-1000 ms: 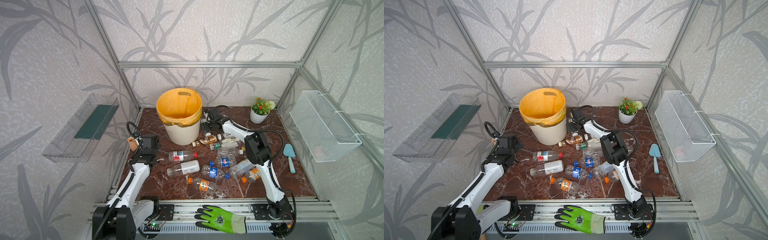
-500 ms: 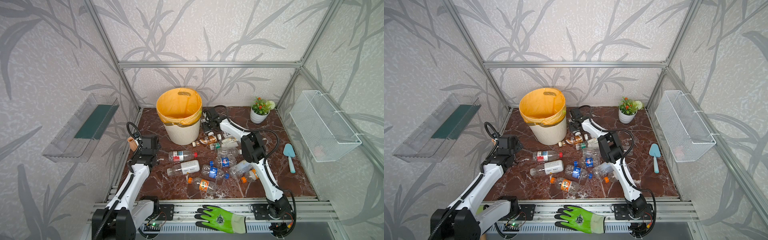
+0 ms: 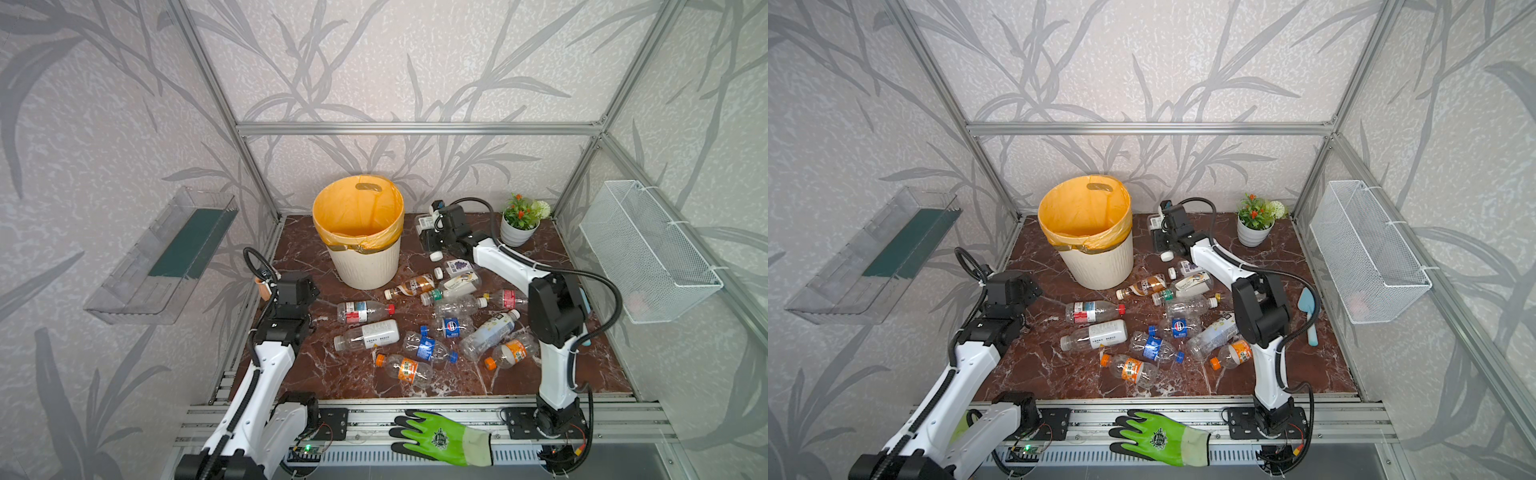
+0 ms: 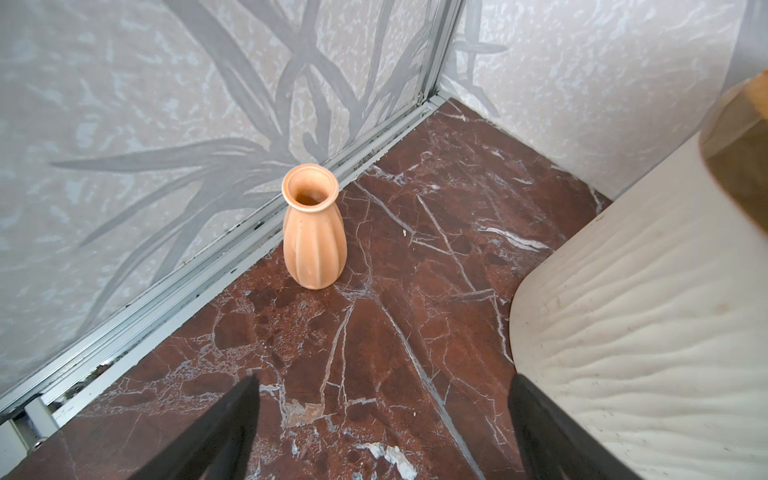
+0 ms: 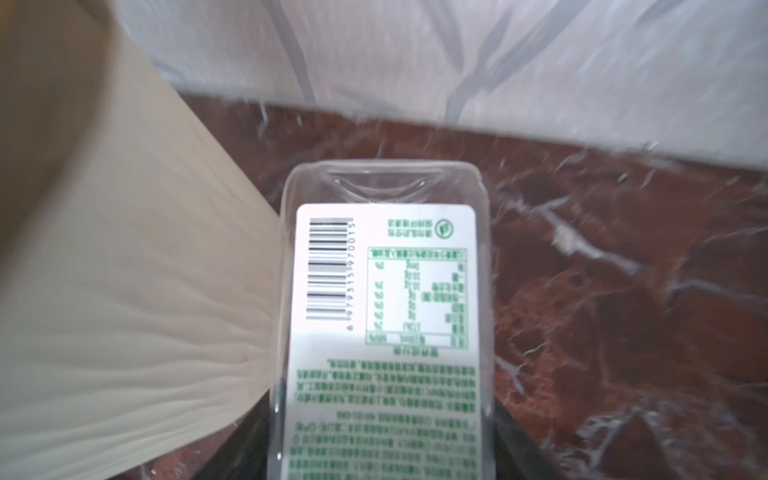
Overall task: Throw the plastic bottles in the bin
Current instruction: 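Lift the green-label bottle with the right gripper and release it into the bin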
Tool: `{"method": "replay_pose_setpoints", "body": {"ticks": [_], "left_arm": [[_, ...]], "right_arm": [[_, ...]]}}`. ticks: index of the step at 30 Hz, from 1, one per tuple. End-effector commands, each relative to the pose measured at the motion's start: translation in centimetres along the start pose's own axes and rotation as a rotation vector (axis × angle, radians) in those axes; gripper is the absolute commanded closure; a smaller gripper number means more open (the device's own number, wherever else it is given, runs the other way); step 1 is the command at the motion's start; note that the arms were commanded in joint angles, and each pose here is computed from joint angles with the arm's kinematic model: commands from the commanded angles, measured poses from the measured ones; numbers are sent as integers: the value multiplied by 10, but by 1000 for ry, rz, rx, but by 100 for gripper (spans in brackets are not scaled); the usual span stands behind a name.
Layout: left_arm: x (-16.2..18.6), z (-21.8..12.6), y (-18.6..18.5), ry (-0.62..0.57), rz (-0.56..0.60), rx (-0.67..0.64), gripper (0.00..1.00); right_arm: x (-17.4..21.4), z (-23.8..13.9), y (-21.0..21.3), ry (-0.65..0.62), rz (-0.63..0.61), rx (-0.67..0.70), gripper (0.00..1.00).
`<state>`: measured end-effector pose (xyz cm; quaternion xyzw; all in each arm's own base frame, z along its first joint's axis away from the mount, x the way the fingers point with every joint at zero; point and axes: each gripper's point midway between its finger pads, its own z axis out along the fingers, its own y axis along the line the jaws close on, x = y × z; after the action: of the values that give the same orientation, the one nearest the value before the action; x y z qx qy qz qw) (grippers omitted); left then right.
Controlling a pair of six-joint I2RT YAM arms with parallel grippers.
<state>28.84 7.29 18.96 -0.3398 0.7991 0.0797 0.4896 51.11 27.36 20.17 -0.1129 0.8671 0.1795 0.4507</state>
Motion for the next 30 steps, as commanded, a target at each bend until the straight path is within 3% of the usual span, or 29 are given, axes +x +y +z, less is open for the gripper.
{"method": "replay_pose_setpoints", "body": {"ticks": [1,8,11,15,20,22,24,30], "left_arm": [[5,-6,8,0,3,-19,7],[1,-19,5,-15,26,9,7],[-1,-26,-1,-29,58,33,8],[-3,-38,-11,-55,112,54,7],[-3,-52,-18,-74,154,85,7],[-4,-57,-18,-83,162,93,7],[-7,-62,-16,-92,171,94,7],[-12,-74,-17,-114,208,120,7]], "right_arm": [[-83,-60,17,-280,8,-77,46],[-163,-174,55,-568,18,-242,46],[-173,-198,84,-603,1,-330,46],[-159,-176,143,-494,-63,-464,44],[-127,-100,185,-274,-74,-530,39],[-125,-90,191,-217,-121,-514,26],[-137,-95,179,-213,-172,-408,0],[-187,-175,146,-408,-216,-303,1]]}}
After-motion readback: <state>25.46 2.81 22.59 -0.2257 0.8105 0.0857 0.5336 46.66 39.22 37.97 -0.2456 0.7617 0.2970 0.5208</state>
